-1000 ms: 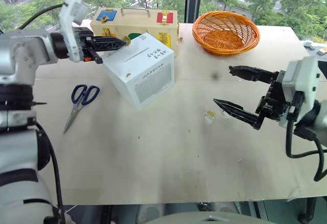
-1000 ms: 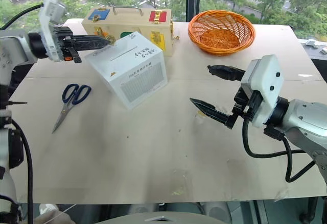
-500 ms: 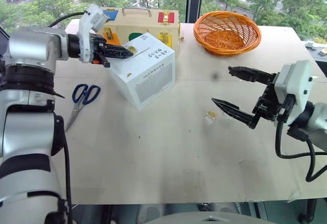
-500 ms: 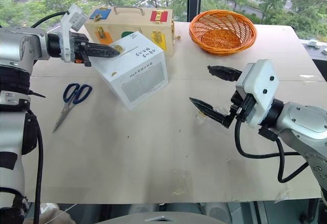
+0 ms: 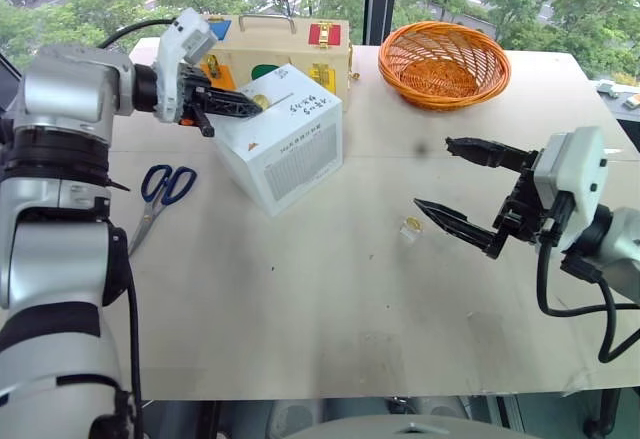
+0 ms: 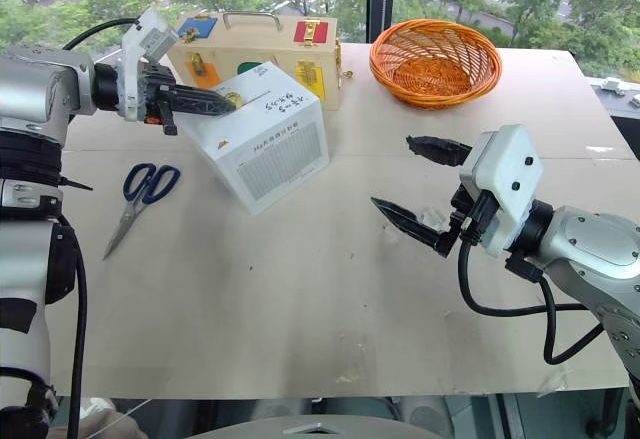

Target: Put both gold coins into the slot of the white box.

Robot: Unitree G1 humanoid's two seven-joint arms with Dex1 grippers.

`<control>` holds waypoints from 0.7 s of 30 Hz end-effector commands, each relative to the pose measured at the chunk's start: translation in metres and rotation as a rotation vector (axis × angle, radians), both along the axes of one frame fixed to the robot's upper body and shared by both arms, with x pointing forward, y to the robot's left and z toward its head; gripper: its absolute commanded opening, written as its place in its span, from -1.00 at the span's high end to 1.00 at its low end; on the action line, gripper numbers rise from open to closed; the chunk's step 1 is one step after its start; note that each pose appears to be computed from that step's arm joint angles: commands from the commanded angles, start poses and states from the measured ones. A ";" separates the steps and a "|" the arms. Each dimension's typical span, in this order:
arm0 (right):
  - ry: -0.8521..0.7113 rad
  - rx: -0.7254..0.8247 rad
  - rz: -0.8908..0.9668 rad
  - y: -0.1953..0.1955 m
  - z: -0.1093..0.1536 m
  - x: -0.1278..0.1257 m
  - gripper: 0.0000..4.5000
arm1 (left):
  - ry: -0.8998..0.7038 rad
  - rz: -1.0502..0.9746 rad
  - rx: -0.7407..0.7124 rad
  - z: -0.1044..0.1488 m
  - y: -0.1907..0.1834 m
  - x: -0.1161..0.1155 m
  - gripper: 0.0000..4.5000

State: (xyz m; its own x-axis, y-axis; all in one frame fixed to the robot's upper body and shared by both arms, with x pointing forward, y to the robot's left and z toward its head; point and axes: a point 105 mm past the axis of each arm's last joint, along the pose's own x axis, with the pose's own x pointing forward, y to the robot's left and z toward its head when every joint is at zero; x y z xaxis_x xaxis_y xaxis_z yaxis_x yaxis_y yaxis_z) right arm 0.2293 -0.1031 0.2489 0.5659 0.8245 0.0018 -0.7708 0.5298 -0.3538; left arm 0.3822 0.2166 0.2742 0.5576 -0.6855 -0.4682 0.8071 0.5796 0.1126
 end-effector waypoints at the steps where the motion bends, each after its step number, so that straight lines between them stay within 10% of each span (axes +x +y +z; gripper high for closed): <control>1: -0.041 -0.004 0.005 0.000 0.006 -0.005 -0.90 | -0.013 0.025 0.045 -0.003 0.002 0.002 1.00; 12: -0.050 -0.010 0.025 0.002 0.007 -0.007 -0.90 | -0.033 0.040 0.062 -0.005 0.003 0.002 1.00; 18: -0.081 0.027 0.070 0.005 0.016 -0.013 -0.92 | -0.049 0.039 0.010 0.002 -0.003 -0.004 0.10; 21: -0.082 0.055 0.086 0.006 0.019 -0.014 -0.92 | -0.066 0.040 -0.016 0.006 -0.003 -0.006 0.10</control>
State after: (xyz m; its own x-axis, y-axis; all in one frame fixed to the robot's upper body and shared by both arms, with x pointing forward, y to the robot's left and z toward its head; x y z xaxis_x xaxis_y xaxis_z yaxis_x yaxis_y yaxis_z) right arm 0.2219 -0.0980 0.2544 0.5107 0.8589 0.0381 -0.7982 0.4902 -0.3502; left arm 0.3788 0.2114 0.2719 0.5966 -0.6670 -0.4463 0.7833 0.6051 0.1428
